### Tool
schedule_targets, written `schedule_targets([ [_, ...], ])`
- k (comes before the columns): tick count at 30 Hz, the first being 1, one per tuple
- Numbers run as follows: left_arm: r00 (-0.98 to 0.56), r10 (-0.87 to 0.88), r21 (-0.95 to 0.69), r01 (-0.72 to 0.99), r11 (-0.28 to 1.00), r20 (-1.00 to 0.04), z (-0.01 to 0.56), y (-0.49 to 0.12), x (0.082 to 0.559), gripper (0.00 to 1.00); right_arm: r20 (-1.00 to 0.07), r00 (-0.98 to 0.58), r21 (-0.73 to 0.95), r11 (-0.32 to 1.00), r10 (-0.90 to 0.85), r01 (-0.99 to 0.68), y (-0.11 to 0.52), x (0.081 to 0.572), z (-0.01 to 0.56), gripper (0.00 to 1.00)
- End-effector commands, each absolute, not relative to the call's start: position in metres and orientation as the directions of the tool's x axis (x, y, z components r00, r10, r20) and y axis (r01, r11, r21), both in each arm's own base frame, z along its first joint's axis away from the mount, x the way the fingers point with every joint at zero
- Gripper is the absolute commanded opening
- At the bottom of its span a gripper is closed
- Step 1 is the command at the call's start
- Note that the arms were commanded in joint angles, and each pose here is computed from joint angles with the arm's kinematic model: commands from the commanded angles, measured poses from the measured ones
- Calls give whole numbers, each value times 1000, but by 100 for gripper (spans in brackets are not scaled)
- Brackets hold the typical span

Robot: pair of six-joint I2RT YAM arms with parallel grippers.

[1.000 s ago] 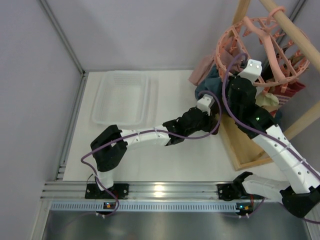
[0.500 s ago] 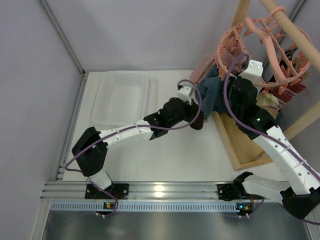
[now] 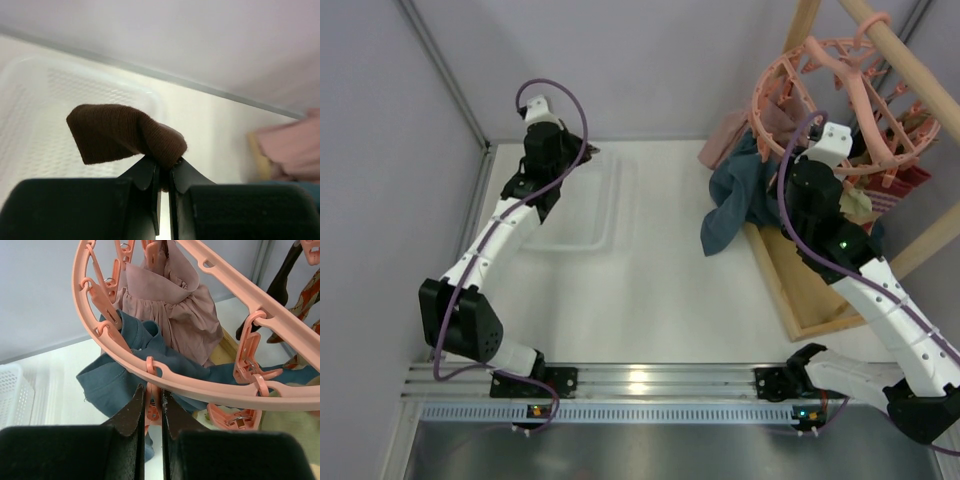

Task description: Remove the socks clipped to the hanger

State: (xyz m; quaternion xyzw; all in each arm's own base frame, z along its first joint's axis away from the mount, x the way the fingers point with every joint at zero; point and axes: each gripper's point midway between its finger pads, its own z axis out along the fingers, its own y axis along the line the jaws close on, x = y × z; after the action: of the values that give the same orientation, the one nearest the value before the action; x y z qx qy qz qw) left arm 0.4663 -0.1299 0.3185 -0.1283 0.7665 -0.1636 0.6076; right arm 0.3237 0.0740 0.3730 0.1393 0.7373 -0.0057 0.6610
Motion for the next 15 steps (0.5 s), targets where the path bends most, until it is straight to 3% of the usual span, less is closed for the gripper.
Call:
schedule_targets([
  [1, -236, -419, -364, -242, 899, -877, 279, -73, 461, 0, -974, -79, 195, 964, 212, 182, 75, 319, 381, 0],
  [8, -328, -477, -371, -337, 865, -815, 212, -60, 460, 0, -974, -86, 195, 965, 212, 173, 74, 316, 379, 0],
  [9, -334, -481, -380, -325, 866, -810, 213, -64, 462, 8, -973, -88, 194, 966, 212, 172, 75, 316, 377, 0],
  [10, -348, -477, -378, -316, 870, -807, 210, -66, 464, 50, -974, -94, 189, 967, 207, 172, 75, 315, 375, 0],
  [11, -351, -478, -385, -304, 871, -805, 211, -69, 465, 65, -974, -97, 187, 967, 206, 172, 74, 315, 374, 0],
  [15, -328, -474, -399, -271, 876, -817, 233, -75, 468, 98, -974, -98, 186, 967, 205, 172, 74, 314, 372, 0],
])
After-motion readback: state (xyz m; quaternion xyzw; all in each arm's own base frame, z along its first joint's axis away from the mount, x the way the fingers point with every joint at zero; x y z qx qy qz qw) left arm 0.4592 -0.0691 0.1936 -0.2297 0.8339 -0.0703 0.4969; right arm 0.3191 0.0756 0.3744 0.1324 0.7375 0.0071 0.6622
